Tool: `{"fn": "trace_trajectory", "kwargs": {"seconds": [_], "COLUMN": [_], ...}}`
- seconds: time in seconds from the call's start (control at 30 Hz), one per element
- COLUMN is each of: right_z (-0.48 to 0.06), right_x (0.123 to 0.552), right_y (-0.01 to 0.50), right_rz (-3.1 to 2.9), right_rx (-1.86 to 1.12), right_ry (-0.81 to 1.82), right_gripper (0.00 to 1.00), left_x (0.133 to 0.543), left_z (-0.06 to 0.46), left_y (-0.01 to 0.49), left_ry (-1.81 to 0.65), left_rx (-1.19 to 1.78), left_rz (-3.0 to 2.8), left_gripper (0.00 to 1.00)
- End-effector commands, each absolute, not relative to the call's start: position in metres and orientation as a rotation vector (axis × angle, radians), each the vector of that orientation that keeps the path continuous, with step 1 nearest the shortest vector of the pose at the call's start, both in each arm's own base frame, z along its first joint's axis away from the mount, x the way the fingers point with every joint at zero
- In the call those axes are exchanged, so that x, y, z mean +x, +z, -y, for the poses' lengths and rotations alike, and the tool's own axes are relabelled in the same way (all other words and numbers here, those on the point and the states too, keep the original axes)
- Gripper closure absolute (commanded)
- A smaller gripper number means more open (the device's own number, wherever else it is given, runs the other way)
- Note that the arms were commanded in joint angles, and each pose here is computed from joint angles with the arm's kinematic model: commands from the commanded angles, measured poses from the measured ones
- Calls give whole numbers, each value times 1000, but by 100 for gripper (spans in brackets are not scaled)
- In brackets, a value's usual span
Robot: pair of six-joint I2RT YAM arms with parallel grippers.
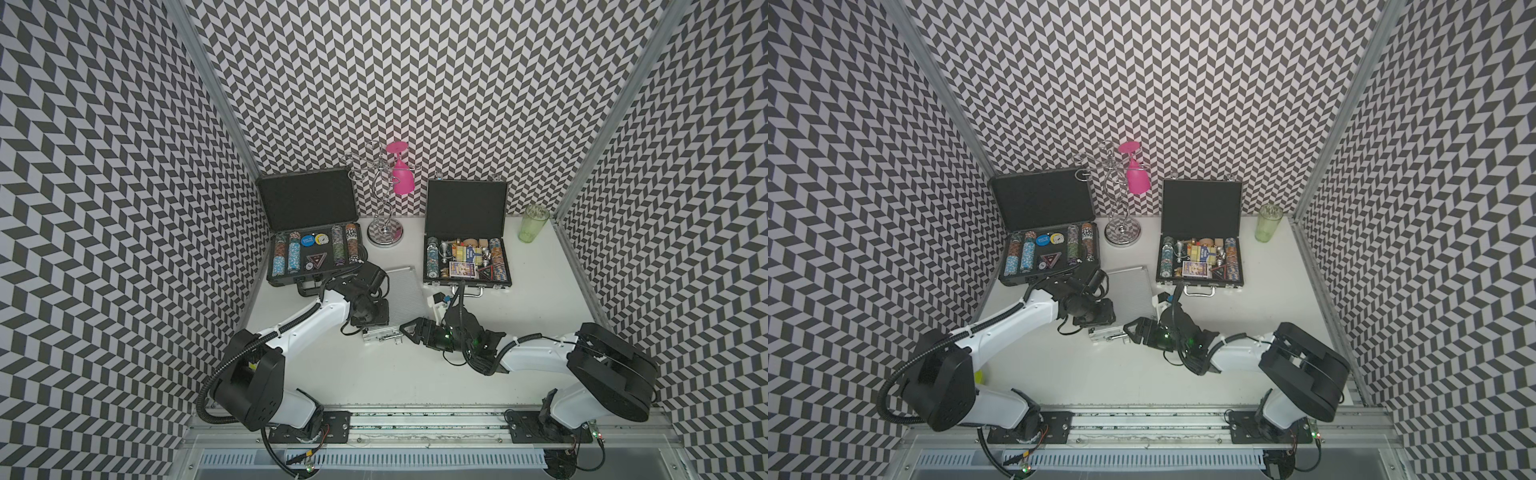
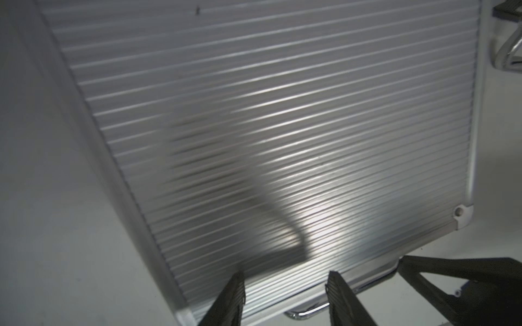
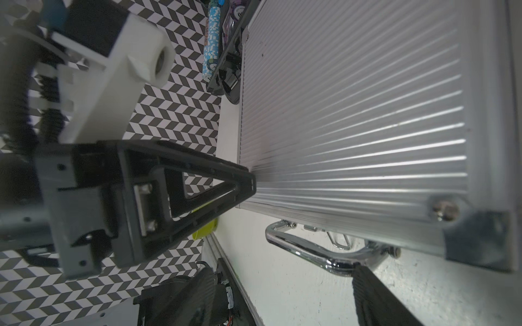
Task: Close the poker set cases
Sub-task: Adjust the poker set case at the center of the board.
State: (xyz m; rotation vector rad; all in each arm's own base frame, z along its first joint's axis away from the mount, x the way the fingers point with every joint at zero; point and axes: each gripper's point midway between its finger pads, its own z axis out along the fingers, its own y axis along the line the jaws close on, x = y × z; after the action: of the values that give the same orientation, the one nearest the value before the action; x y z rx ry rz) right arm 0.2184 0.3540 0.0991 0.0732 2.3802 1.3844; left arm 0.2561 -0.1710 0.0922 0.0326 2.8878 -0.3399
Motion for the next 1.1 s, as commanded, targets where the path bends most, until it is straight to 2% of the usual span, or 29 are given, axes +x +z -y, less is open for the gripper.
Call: {"fn": "trace_trajectory", "kwargs": {"seconds": [0.0, 0.13, 0.33, 0.57, 0.77, 1.07], "right_z": [-364, -365, -364, -363, -363, -363], "right_x": [226, 227, 229, 232, 233, 236], "right_y": [116, 112, 110, 106, 107, 105], "right_rz": [-2306, -2316, -2321, -2328, -2330, -2338], "right_rx": [64, 70, 85, 107, 110, 126], "right_ry": [1438, 1433, 1422, 1415, 1417, 1416], "right_gripper": [22, 22, 22, 22, 22, 22], "left_x": [243, 238, 239, 235, 232, 230], "left_z": [148, 152, 162, 180, 181, 175], "left_y": [96, 97, 107, 111, 102, 90], "left_ry": [-196, -196, -251, -359, -304, -159], "left_rx": [25, 49, 154, 237, 232, 195], "left_rz": [-2900, -2882, -2785, -2725, -2734, -2734], "left_gripper": [58, 57, 46, 44, 44, 37]}}
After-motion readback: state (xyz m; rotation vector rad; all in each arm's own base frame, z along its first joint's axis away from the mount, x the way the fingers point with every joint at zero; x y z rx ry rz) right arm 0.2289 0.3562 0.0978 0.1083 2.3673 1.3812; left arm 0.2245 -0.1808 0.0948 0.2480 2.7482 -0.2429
